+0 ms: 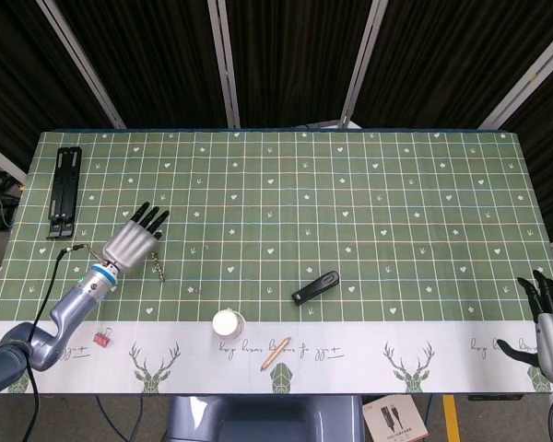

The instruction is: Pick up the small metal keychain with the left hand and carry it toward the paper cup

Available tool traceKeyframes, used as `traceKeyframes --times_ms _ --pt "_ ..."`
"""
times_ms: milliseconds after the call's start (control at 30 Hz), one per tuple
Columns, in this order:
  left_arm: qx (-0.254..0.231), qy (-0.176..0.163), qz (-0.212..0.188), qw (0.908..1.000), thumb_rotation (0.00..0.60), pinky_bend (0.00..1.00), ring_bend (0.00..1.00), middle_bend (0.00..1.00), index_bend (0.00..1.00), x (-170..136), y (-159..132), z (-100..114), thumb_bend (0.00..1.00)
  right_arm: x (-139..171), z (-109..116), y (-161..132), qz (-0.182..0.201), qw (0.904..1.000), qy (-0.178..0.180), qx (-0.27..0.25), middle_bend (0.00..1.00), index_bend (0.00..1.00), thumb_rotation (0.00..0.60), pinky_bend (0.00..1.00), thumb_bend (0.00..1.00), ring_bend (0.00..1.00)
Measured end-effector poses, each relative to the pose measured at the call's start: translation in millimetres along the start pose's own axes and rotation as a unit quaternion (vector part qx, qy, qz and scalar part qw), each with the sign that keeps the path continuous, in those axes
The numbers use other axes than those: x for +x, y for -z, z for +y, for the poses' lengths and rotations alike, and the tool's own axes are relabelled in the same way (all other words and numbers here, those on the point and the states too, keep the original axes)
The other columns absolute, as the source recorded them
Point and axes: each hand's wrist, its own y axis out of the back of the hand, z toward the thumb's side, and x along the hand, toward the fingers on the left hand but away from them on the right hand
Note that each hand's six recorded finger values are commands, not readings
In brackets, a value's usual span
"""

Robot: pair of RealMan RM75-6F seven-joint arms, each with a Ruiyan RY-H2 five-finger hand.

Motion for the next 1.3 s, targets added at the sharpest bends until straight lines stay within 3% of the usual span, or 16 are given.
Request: traceKeyframes --times_ms 1300 --pt "-0.006 0.01 -0.003 0.9999 0.6 0.0 0.0 0.0 0.52 11 -15 -12 0.29 0 1 -2 0.002 1.0 0.007 -0.005 0.0 0.12 0.6 0.02 0.05 0.0"
